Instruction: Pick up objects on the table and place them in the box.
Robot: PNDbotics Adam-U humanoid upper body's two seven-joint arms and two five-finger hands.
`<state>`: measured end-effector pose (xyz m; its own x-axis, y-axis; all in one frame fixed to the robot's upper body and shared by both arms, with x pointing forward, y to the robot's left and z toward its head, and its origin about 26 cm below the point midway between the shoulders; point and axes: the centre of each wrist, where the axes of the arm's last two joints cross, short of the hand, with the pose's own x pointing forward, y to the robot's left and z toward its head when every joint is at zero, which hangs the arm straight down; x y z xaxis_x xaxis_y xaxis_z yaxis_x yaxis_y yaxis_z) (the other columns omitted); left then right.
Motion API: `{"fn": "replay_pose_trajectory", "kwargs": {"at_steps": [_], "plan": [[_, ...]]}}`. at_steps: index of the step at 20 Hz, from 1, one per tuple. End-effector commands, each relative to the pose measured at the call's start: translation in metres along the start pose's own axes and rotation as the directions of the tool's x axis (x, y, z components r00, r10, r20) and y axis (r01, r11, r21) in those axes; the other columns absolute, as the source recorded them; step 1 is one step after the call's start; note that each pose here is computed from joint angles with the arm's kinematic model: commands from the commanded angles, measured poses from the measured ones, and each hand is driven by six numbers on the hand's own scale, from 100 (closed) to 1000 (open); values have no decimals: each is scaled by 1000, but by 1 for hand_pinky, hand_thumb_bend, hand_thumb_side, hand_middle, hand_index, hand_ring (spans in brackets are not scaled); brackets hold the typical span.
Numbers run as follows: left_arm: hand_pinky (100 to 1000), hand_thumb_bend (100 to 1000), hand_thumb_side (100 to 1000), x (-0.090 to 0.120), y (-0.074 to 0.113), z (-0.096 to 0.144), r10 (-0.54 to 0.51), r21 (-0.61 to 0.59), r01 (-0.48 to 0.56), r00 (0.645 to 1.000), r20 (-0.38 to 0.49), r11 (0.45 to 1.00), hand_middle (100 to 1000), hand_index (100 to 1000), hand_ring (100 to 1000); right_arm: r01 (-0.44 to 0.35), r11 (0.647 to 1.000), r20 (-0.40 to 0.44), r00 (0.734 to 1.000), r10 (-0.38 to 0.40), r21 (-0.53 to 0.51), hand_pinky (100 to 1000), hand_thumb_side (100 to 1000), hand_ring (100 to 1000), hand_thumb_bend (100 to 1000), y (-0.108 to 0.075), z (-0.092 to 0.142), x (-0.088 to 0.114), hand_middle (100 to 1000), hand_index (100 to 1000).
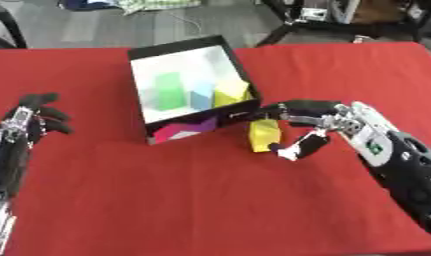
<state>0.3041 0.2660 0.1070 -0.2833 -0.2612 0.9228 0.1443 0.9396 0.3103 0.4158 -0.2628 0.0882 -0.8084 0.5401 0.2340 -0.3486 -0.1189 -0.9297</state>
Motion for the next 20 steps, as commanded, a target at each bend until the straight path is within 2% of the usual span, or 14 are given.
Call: {"fn": "replay_pose_trajectory", "kwargs": {"at_steps": [1,6,9,11,16,17,18,20], "plan": [[801,136,957,7,2,-2,-4,1,4,1000,27,1000,553,836,536,-76,991,68,995,68,111,968,200,776,100,2,5,-6,582,959],[801,136,957,7,2,-2,-2,2,2,1000,27,1000,553,836,536,-72,997,64,996,69,40,943,109,684,100,1,4,-6,457,936],[802,136,957,7,2,-2,-2,4,2,1000,28,1000,552,836,535,-70,998,65,995,70,-7,913,100,588,100,-1,4,-5,350,908],[802,136,957,7,2,-2,-1,4,1,1000,28,1000,552,836,535,-64,997,65,996,66,-46,896,100,554,100,-2,5,-5,311,896],[802,135,956,7,2,-2,-1,5,1,1000,29,1000,552,836,535,-50,989,82,995,62,-137,870,100,496,100,-10,5,-1,244,856],[802,135,956,7,2,-2,-1,5,1,1000,29,1000,552,836,535,-49,987,88,994,63,-152,866,135,486,100,-12,5,1,234,849],[802,136,956,7,2,-2,-1,5,0,1000,29,1000,552,836,535,-53,984,96,993,70,-170,865,100,483,100,-17,5,3,230,846],[802,135,956,7,2,-2,0,6,0,1000,29,1000,552,836,535,-56,978,113,990,80,-202,867,100,486,100,-26,5,7,233,842]]}}
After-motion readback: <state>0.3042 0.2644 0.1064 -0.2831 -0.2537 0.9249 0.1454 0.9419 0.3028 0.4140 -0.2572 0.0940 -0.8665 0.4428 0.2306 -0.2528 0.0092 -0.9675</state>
